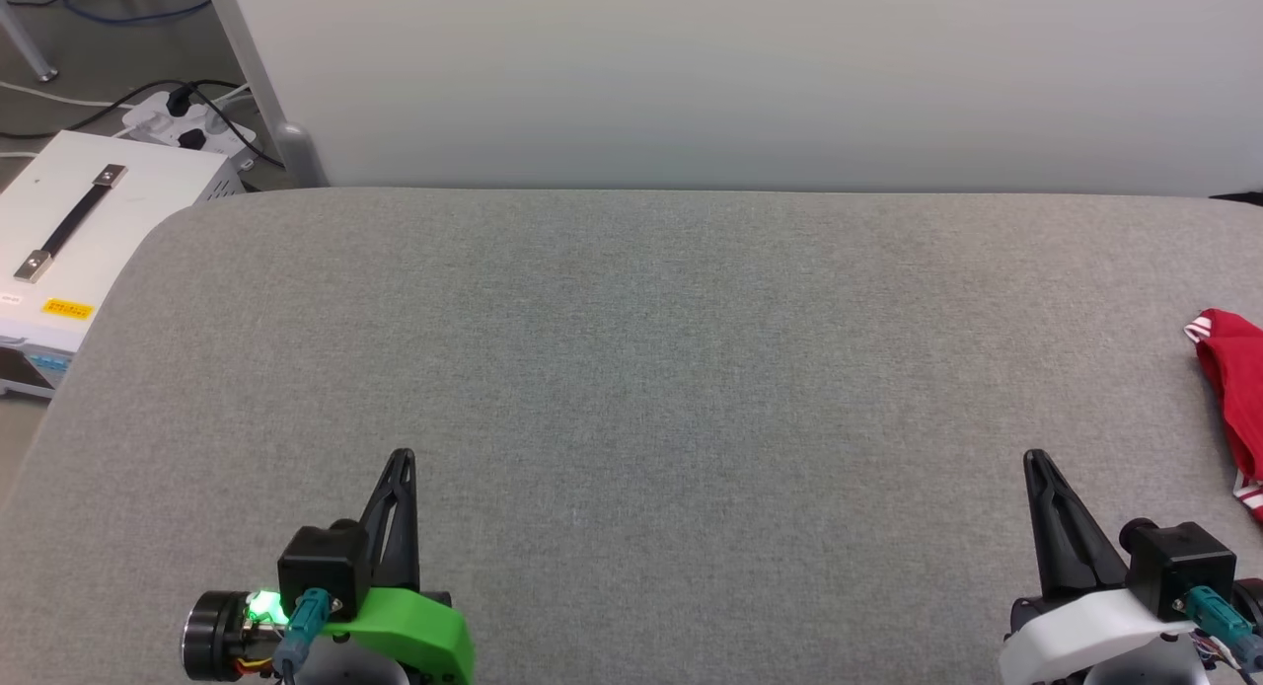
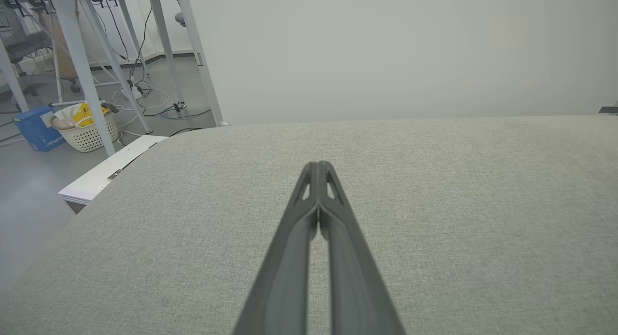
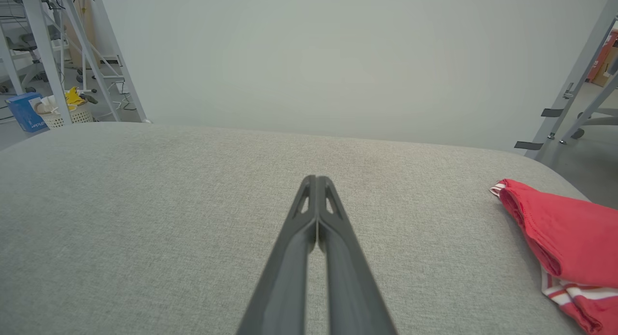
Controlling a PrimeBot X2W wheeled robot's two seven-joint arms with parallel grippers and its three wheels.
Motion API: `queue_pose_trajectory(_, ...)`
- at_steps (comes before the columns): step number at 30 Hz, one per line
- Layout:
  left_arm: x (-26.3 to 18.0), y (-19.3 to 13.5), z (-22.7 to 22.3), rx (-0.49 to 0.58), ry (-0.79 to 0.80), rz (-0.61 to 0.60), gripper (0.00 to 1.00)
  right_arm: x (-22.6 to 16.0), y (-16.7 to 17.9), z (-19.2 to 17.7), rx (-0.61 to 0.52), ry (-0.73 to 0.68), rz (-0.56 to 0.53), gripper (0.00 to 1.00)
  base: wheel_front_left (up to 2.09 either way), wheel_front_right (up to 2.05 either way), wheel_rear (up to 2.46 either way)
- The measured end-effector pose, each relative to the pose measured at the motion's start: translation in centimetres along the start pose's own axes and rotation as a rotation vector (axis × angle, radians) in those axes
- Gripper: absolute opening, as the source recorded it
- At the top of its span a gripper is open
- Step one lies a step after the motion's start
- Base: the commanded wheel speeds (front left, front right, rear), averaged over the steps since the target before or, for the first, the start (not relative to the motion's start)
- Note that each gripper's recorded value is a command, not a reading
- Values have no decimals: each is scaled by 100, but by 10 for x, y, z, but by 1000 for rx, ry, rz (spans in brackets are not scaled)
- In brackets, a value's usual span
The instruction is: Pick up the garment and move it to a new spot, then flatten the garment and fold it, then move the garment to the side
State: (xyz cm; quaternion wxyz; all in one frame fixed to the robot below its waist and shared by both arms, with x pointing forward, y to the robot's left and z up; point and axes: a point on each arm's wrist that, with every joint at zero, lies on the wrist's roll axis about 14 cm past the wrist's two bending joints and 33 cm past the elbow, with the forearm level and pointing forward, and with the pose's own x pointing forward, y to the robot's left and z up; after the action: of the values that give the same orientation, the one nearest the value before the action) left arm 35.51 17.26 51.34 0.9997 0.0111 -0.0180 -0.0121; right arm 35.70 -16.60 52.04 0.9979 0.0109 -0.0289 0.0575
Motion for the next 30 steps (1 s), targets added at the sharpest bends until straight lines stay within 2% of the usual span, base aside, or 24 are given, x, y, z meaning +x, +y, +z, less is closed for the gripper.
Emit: queue_pose_trajectory(30, 6, 3, 2, 10, 27, 9, 0, 6, 2, 2, -28, 28, 7, 0, 0, 0, 0)
